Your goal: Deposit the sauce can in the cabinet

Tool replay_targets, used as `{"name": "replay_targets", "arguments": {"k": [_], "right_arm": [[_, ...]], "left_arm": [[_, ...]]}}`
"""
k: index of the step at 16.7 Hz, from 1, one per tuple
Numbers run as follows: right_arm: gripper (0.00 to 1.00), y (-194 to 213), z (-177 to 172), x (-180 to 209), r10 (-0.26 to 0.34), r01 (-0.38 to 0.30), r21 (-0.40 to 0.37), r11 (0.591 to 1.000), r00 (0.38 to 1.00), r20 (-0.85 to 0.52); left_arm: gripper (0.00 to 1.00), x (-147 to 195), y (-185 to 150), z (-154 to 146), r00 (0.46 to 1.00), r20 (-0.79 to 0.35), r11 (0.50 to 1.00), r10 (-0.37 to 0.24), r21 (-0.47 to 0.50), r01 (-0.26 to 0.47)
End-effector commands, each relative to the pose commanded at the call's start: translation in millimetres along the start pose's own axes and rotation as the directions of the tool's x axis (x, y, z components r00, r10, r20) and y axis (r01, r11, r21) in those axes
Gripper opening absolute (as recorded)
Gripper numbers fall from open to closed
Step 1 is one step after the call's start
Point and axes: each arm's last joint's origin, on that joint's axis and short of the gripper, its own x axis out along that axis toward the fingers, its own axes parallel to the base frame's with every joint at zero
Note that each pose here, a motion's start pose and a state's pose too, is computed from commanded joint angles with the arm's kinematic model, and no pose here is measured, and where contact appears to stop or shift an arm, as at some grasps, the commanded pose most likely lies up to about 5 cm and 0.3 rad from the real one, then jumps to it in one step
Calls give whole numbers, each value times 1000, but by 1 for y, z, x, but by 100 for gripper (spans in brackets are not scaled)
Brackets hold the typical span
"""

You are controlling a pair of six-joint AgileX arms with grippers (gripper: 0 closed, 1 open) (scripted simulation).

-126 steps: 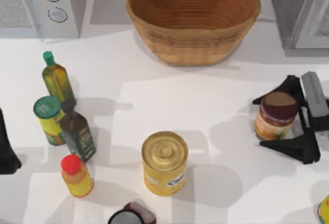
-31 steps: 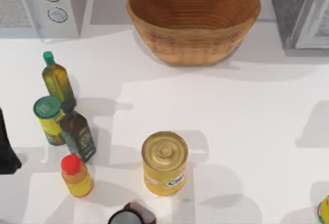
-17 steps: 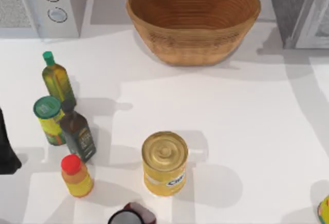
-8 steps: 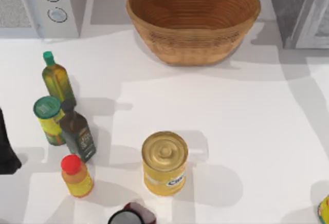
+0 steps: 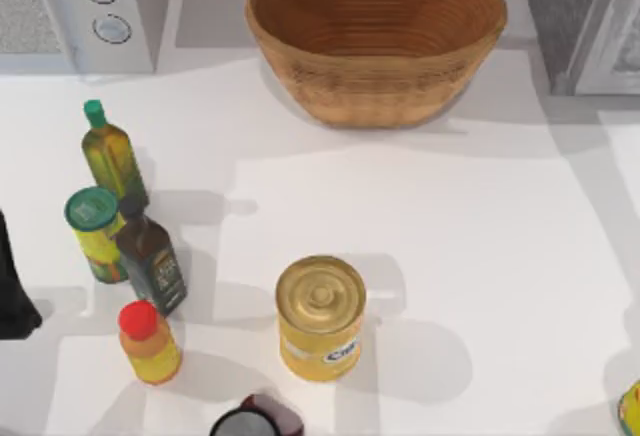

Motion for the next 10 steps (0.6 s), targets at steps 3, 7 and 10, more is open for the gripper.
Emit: {"name": "replay_targets", "arguments": {"k": [3, 7, 10], "right_arm": [[0, -1, -17, 55, -4, 3, -36, 999, 1000, -24], [0, -1, -28, 85, 14, -14, -26, 1000, 1000, -28], [0, -1, -28, 85, 14, -15, -26, 1000, 1000, -27]], "left_arm": [[100, 0, 0, 0, 1000, 0, 1000, 0, 0, 0], [100, 0, 0, 0, 1000, 0, 1000, 0, 0, 0], [100, 0, 0, 0, 1000, 0, 1000, 0, 0, 0]]}}
